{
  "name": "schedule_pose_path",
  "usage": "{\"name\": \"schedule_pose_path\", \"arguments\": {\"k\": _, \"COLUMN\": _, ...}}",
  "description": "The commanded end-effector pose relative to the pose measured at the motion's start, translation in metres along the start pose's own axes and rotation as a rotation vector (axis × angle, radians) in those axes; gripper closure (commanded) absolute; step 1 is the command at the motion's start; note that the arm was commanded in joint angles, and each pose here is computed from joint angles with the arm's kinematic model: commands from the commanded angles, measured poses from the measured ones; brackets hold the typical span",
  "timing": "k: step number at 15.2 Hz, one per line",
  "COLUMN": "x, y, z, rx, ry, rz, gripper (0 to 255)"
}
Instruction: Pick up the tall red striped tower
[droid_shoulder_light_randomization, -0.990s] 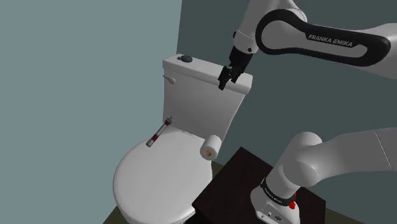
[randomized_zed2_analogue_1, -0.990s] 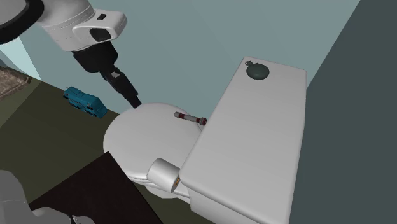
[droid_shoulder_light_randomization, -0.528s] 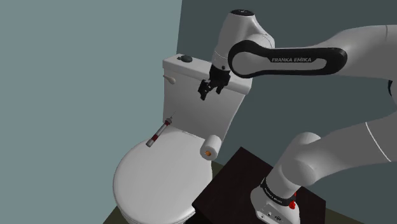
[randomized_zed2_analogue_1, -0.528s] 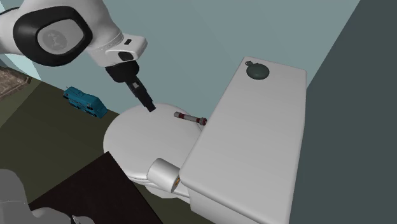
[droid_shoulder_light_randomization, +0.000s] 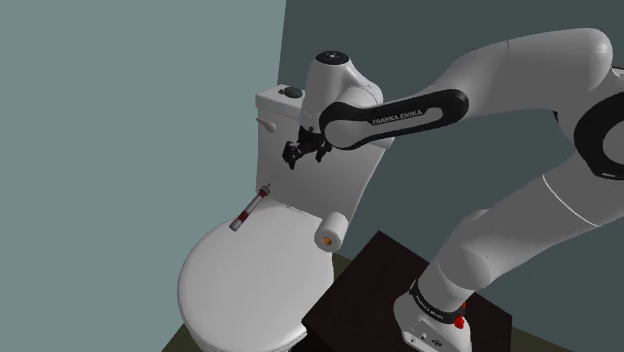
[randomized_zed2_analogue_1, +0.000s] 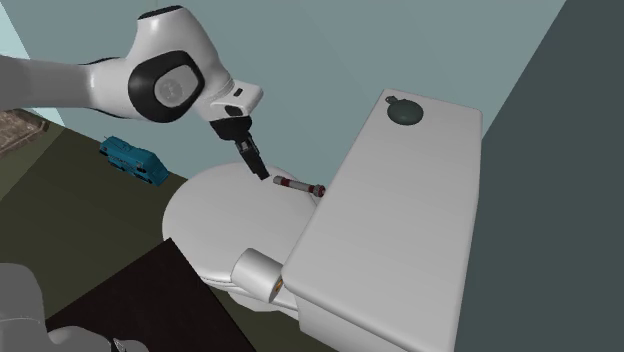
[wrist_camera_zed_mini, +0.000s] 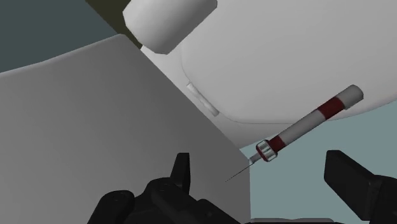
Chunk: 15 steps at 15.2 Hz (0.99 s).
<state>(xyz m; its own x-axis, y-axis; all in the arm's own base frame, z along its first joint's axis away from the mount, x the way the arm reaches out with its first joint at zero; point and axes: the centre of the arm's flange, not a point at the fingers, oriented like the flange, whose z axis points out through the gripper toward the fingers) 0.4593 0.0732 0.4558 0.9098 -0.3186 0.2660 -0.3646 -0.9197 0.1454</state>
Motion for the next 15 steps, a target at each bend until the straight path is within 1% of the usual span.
{"name": "schedule_pose_path", "arguments": {"k": 1, "x": 0.008, "y": -0.013, "z": 0.026, "rx": -0.010, "ry": 0.006, "rz": 0.045, "gripper": 0}}
{"name": "schedule_pose_path", "arguments": {"k": 8, "x": 0.047, "y": -0.051, "z": 0.103, "rx": -0.052, "ry": 0.026, "rz": 0.193, "gripper": 0}}
{"name": "schedule_pose_path", "arguments": {"k": 15, "x": 0.092, "y": -0.079, "z": 0.181, "rx": -0.095, "ry": 0.045, "rz": 0.342, "gripper": 0}}
